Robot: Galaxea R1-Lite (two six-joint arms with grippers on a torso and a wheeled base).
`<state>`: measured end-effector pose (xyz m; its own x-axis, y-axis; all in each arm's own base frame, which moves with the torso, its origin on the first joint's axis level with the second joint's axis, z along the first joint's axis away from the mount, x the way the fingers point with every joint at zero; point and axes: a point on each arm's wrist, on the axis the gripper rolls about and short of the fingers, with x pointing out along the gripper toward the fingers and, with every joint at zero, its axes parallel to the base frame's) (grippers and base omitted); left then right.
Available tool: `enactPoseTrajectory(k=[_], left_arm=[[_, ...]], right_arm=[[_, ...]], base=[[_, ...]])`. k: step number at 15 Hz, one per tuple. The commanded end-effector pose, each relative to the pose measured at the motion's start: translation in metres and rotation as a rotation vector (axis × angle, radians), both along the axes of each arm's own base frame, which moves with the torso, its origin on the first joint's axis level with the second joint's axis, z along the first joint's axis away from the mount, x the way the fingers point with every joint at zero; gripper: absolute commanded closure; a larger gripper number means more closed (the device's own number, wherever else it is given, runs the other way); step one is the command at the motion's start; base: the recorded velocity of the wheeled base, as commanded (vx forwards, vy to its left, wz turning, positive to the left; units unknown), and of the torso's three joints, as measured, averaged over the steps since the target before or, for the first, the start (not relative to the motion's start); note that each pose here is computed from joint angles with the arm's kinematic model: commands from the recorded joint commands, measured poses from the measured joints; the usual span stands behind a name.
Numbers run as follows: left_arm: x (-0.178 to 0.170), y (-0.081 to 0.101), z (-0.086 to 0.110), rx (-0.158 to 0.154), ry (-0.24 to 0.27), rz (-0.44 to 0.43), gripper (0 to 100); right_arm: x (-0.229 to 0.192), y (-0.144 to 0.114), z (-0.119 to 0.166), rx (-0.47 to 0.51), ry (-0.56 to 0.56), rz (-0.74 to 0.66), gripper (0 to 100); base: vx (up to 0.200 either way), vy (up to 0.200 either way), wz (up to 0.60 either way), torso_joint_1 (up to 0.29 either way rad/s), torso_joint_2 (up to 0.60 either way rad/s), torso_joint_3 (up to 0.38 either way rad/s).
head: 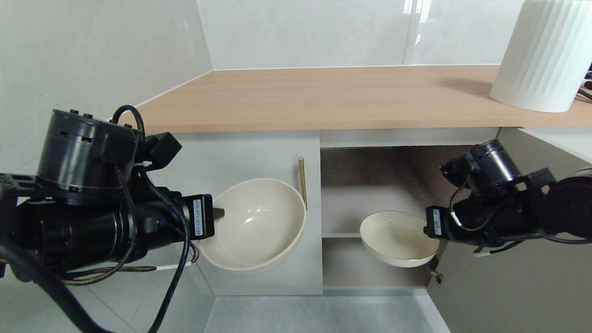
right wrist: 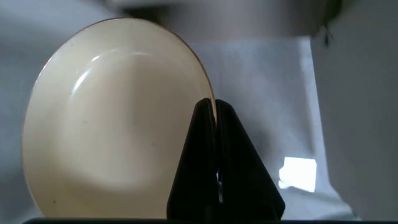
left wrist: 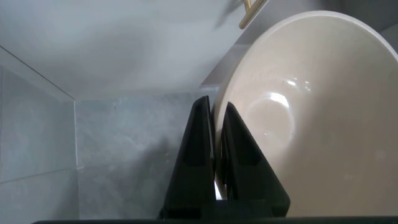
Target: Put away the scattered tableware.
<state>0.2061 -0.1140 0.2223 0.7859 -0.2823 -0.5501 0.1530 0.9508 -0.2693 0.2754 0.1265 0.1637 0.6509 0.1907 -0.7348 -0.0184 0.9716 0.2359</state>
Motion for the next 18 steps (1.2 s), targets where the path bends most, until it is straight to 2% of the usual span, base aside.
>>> enactPoseTrajectory(k=[1,4,9,14,18], left_arm=[[0.0,0.0,0.0,0.001,0.001,0.001,100],[0.002,0.001,0.0,0.003,0.002,0.008,100],[0.002,0.001,-0.001,0.003,0.002,0.008,100],[0.005,-0.001,-0.004,0.01,0.015,0.008,100],[0.007,-0.002,-0.006,0.014,0.022,0.006,100]], right_arm=[[0.058,0.016,-0.072,-0.018,0.012,-0.036,100],[0.095,0.024,-0.113,-0.06,-0.031,-0.097,100],[0.146,0.021,-0.135,-0.1,-0.096,-0.207,100],[0.174,0.016,-0.156,-0.178,-0.137,-0.289,100],[0.192,0.005,-0.154,-0.17,-0.181,-0.344,100]], base=[[0.0,0.0,0.0,0.0,0.0,0.0],[0.0,0.0,0.0,0.0,0.0,0.0],[0.0,0.0,0.0,0.0,0.0,0.0],[0.0,0.0,0.0,0.0,0.0,0.0],[0.0,0.0,0.0,0.0,0.0,0.0]])
